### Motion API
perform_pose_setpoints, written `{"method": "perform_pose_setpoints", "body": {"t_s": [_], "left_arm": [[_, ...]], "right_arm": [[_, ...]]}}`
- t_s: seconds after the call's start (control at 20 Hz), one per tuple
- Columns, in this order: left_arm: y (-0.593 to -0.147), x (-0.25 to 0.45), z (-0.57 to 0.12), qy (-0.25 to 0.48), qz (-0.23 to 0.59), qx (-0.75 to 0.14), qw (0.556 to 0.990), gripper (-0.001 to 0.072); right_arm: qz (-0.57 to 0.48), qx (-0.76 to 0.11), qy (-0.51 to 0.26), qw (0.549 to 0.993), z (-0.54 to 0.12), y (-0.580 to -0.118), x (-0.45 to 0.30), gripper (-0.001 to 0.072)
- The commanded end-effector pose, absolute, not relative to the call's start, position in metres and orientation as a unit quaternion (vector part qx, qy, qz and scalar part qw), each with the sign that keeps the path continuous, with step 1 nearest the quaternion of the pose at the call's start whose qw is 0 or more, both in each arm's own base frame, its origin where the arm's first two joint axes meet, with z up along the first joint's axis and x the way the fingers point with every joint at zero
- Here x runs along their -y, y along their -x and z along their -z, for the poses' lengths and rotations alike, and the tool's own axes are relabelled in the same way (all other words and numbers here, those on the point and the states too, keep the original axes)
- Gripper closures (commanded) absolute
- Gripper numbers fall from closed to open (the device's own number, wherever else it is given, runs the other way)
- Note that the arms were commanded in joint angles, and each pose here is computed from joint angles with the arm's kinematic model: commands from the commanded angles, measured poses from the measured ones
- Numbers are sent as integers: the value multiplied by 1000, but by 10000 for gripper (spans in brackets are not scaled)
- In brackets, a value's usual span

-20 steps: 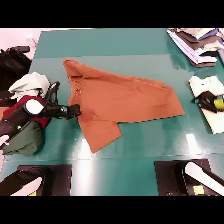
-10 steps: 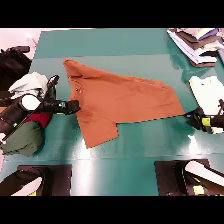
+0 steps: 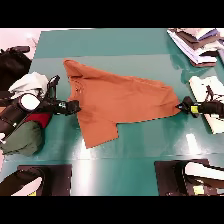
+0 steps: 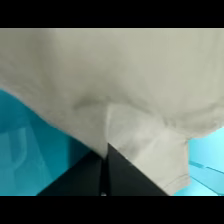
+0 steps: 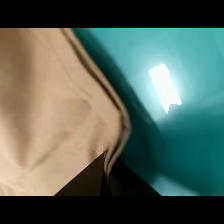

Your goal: Fold the shirts.

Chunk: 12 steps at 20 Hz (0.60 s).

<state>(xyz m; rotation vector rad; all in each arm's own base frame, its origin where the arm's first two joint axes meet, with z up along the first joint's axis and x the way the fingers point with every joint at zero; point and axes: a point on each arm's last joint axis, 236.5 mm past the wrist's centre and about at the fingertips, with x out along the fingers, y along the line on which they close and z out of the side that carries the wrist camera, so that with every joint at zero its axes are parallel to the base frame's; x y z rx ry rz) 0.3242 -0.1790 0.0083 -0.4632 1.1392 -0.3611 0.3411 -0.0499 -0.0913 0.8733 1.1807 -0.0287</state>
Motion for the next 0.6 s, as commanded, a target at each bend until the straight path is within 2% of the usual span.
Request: {"method": "perform_pose_setpoints", "body": {"t_s": [0.0, 0.15, 0.25, 0.4, 0.55], "left_arm": [[-340, 182, -41, 217, 182, -498, 820, 684], [-369, 177, -163, 183, 213, -366, 887, 684], [-364, 163, -289, 152, 228, -228, 934, 684], [-294, 129, -481, 121, 235, -5, 964, 684], [-202, 102, -596, 111, 242, 145, 953, 684]], "right_arm": [[-31, -516, -367, 773, 51, -365, 33, 695], [-75, -420, -294, 855, -66, -398, 33, 695], [-91, -312, -224, 919, -181, -408, 33, 695], [-94, -128, -119, 980, -359, -377, 22, 695], [-75, 6, -23, 997, -480, -313, 3, 695]]}}
